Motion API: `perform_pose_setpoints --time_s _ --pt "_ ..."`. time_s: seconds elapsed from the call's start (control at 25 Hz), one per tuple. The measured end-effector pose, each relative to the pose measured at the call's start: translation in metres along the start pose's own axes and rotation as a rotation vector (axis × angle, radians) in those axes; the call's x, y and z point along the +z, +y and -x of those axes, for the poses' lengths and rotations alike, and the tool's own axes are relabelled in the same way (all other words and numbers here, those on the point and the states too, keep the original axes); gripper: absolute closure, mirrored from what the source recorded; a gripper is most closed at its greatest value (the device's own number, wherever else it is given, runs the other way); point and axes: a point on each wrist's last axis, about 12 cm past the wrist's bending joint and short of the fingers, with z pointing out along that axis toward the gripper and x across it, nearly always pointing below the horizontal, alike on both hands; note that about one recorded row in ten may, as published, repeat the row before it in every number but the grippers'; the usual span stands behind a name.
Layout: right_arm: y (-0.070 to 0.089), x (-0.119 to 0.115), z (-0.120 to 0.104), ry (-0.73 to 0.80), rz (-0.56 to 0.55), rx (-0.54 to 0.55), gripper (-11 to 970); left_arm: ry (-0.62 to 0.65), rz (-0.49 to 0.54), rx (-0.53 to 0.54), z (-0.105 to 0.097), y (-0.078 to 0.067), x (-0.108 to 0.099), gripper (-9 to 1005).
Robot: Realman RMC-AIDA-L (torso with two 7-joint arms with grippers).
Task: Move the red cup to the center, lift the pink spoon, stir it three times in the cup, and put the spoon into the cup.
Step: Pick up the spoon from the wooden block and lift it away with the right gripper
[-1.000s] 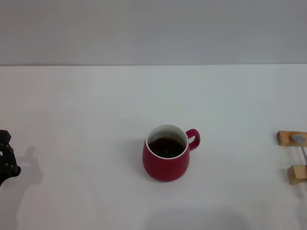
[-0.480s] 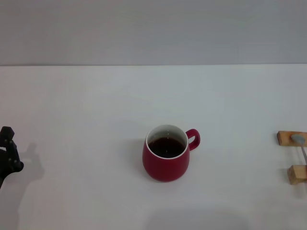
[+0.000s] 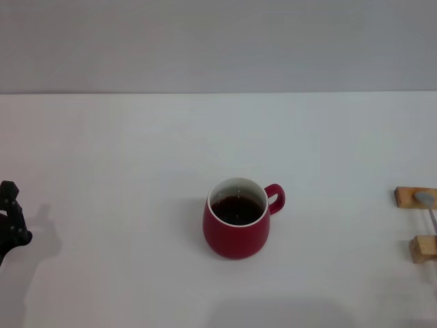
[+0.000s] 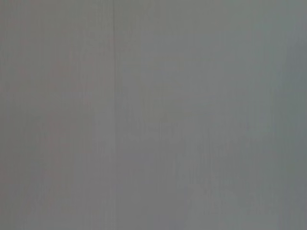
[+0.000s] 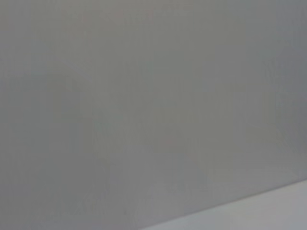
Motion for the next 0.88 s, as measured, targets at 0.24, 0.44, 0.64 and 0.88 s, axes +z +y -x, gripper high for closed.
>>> perform_pose_setpoints --time_s 0.24,0.44,0.64,0.88 --pt "-0.005 0.000 -0.004 0.033 -0.020 -0.009 272 0.005 0.000 -0.004 -0.001 0.001 -0.002 998" --pt "-0.006 0.007 -0.006 0.051 -0.021 -0.006 272 0.009 0.003 -0.004 -0.001 0.001 -0.003 998" --pt "-0.005 0.013 -0.009 0.074 -0.010 -0.008 272 0.012 0.004 -0.001 -0.002 0.002 -0.003 998" --pt "-0.003 0.019 -0.012 0.093 0.009 -0.008 271 0.011 0.002 -0.002 -0.002 0.001 -0.002 998"
